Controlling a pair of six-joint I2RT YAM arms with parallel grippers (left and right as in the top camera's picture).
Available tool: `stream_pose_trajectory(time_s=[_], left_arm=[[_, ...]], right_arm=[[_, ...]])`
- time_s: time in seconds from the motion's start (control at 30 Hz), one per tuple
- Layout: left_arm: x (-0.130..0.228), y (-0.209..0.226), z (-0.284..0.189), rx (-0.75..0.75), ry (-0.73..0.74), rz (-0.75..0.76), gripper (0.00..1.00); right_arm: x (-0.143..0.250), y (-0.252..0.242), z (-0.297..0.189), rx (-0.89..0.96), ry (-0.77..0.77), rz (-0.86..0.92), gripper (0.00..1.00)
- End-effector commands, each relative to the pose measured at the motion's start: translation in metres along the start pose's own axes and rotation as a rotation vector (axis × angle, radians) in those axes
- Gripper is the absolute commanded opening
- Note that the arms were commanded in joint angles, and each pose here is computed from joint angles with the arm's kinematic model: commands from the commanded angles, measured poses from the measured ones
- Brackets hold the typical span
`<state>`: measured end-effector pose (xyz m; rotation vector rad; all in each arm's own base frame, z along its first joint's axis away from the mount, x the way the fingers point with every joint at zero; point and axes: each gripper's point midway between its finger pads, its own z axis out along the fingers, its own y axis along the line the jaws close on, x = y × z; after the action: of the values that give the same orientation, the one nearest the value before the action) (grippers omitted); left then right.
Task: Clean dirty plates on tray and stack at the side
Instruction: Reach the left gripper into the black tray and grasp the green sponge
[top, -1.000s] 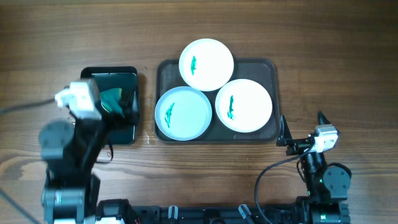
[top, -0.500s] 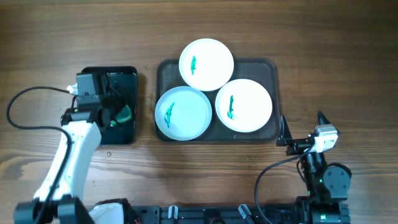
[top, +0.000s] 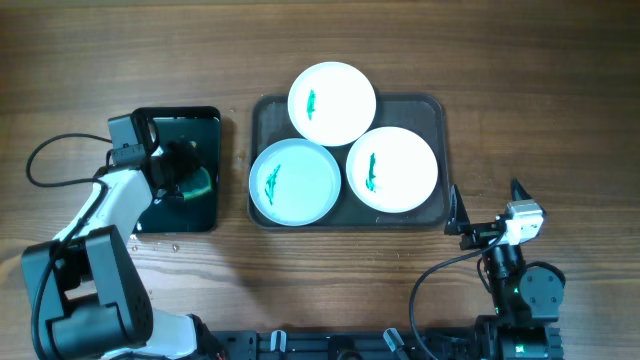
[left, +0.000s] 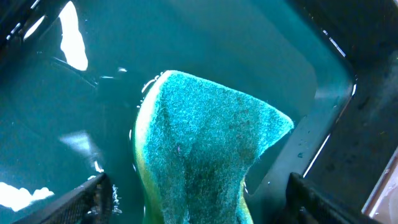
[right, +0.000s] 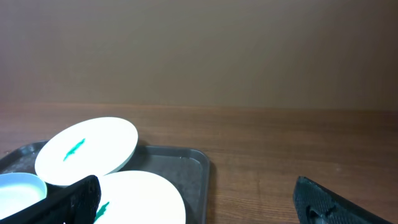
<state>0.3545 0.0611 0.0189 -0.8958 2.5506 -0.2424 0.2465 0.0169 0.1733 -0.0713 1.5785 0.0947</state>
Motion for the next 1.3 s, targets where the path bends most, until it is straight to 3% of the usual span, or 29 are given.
stream_pose_trajectory(time_s=[0.0,0.23,0.37,0.43,0.5,0.67,0.77,0.83,1.0,1.27], left_arm=[[-0.004,0.003,0.003,-0.017,-0.008,0.029,0.84],[0.009,0.000,0.013,-0.025,0.033,0.050,0.82],[0.008,0.002,0.014,-0.036,0.030,0.050,0.58],[0.008,0.002,0.014,-0.036,0.029,0.050,0.58],[0.012,0.003,0.016,-0.039,0.039,0.051,0.69],[0.021,0.010,0.026,-0.059,0.079,0.046,0.64],[0.021,0.009,0.026,-0.058,0.076,0.046,0.21],[0.020,0.009,0.026,-0.058,0.075,0.046,0.04],[0.012,0.004,0.017,-0.046,0.052,0.048,0.04],[-0.028,-0.026,-0.054,0.039,-0.117,0.061,0.04]], right_arm=[[-0.001,-0.002,0.000,0.014,-0.004,0.011,1.00],[-0.001,-0.002,0.000,0.014,-0.004,0.011,1.00],[-0.001,-0.002,0.000,0.014,-0.004,0.011,1.00],[-0.001,-0.002,0.000,0.014,-0.004,0.012,1.00],[-0.001,-0.002,0.000,0.014,-0.004,0.012,1.00],[-0.001,-0.002,0.000,0.014,-0.004,0.011,1.00],[-0.001,-0.002,0.000,0.014,-0.004,0.011,1.00],[-0.001,-0.002,0.000,0.014,-0.004,0.011,1.00],[-0.001,-0.002,0.000,0.014,-0.004,0.011,1.00],[-0.001,-0.002,0.000,0.014,-0.004,0.012,1.00]])
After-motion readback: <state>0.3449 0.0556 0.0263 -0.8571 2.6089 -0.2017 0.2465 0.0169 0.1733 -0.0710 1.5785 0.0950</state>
